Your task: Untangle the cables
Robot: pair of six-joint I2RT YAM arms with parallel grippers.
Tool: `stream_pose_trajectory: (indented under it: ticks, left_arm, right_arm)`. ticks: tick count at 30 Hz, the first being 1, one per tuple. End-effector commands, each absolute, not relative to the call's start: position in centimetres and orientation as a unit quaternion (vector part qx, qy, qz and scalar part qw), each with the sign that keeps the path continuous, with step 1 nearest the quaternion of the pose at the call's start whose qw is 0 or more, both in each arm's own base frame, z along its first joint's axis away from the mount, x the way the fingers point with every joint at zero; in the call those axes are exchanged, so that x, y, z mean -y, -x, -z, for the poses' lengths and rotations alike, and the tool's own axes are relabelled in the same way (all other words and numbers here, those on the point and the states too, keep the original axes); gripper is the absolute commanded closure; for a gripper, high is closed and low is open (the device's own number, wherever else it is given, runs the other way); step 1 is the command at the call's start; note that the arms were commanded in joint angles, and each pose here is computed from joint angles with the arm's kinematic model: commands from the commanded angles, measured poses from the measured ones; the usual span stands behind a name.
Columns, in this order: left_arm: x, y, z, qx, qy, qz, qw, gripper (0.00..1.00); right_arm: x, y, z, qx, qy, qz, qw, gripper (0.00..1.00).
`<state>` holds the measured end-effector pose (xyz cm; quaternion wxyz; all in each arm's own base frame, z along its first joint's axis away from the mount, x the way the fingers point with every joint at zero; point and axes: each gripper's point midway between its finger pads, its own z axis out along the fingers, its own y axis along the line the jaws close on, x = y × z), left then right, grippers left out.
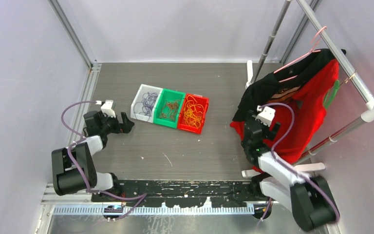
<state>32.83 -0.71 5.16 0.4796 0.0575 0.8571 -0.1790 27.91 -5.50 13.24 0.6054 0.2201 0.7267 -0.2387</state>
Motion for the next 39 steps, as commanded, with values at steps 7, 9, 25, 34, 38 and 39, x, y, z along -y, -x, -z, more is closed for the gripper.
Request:
stream_pose_trajectory:
  ticks: [7, 9, 25, 34, 38, 39]
  left_arm:
    - [-1.6, -37.7, -9.5, -0.791, -0.019, 0.135, 0.596, 0.0]
    - [-1.8, -38.1, -9.5, -0.791, -0.004, 0.136, 0.596, 0.0]
    - [1.4, -35.9, -10.5, -0.761, -0.047, 0.115, 0.637, 0.01]
    - [1.1, -35.2, -10.9, -0.766, -0.054, 0.093, 0.633, 0.01]
    - [0.5, -36.1, -10.7, -0.767, -0.066, 0.072, 0.634, 0.01]
    - [0.7, -36.6, -10.4, -0.769, -0.062, 0.081, 0.631, 0.01]
  right_arm:
    - [4.1, -34.4, -10.6, -0.727, -0.213, 0.161, 0.633, 0.0]
    - [4.1, -35.4, -10.7, -0.731, -0.2, 0.161, 0.632, 0.0]
    - [4.5, -37.1, -7.6, -0.746, -0.182, 0.124, 0.629, 0.0]
    - [4.6, -37.1, -7.5, -0.746, -0.183, 0.123, 0.628, 0.0]
    - [4.5, -37.2, -7.6, -0.746, -0.182, 0.123, 0.628, 0.0]
    - [4.6, -37.2, -7.6, -0.746, -0.183, 0.124, 0.629, 0.0]
